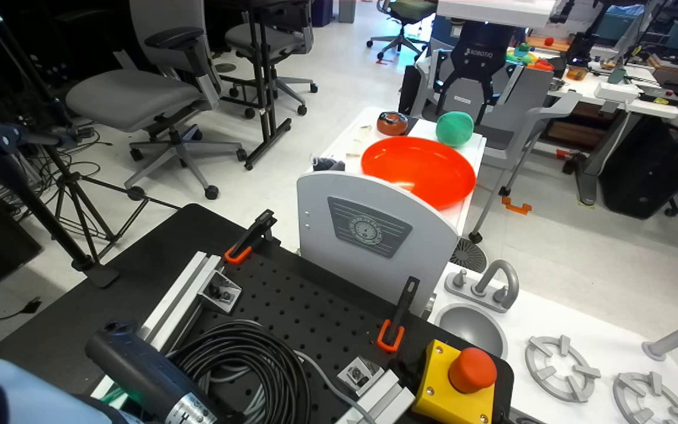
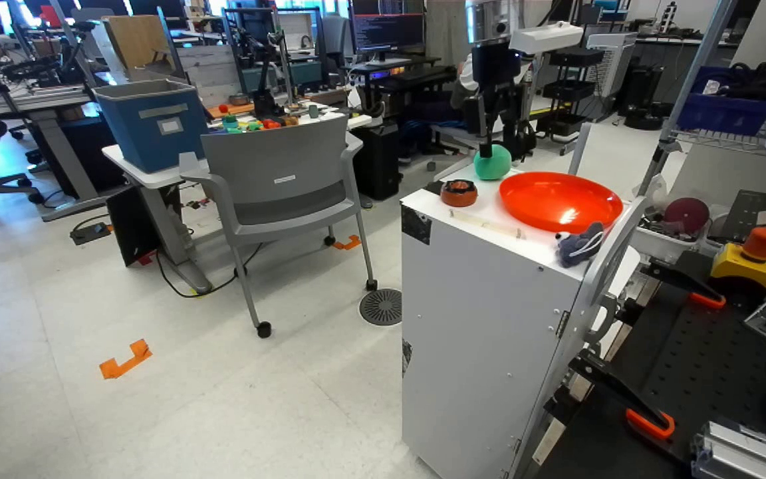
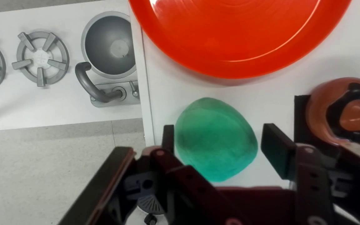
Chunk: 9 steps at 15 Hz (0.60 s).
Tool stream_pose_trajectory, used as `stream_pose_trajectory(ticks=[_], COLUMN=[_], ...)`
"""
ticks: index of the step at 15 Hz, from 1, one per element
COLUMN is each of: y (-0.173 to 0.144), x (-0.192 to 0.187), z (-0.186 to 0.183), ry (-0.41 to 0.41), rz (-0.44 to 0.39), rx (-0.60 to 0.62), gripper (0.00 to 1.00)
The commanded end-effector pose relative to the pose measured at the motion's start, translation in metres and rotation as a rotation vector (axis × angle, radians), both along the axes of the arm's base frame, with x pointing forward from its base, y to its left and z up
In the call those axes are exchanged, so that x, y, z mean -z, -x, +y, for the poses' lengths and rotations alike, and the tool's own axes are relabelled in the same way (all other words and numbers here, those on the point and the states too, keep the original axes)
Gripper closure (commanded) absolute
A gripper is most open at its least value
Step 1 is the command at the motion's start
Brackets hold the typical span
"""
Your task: Put the green plushie on the orange plate
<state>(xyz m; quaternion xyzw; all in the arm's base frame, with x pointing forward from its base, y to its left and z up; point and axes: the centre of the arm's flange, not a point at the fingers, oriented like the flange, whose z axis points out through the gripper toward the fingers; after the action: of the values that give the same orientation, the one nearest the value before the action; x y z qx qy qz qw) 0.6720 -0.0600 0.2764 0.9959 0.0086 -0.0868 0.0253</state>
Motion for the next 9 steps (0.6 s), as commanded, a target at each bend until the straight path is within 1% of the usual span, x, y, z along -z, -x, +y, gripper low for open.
stream_pose_trajectory(ticks=[1, 3, 6, 7, 9], y=[-0.0082, -0.0085, -0.0090, -0.0091, -0.0093], x=[-0.0013, -0.0013, -0.0015, -0.0018, -0.0027], z=[-0.0016, -0.0016, -0.0014, -0.0014, -0.0012], ry=[-0.002, -0.002, -0.001, 0.001, 0.004], rz=[0.005, 0.006, 0.006, 0.005, 0.001], rx=[-0.017, -0.018, -0.020, -0.020, -0.020], gripper=[0.60, 0.73, 0.96, 0.99, 1.00])
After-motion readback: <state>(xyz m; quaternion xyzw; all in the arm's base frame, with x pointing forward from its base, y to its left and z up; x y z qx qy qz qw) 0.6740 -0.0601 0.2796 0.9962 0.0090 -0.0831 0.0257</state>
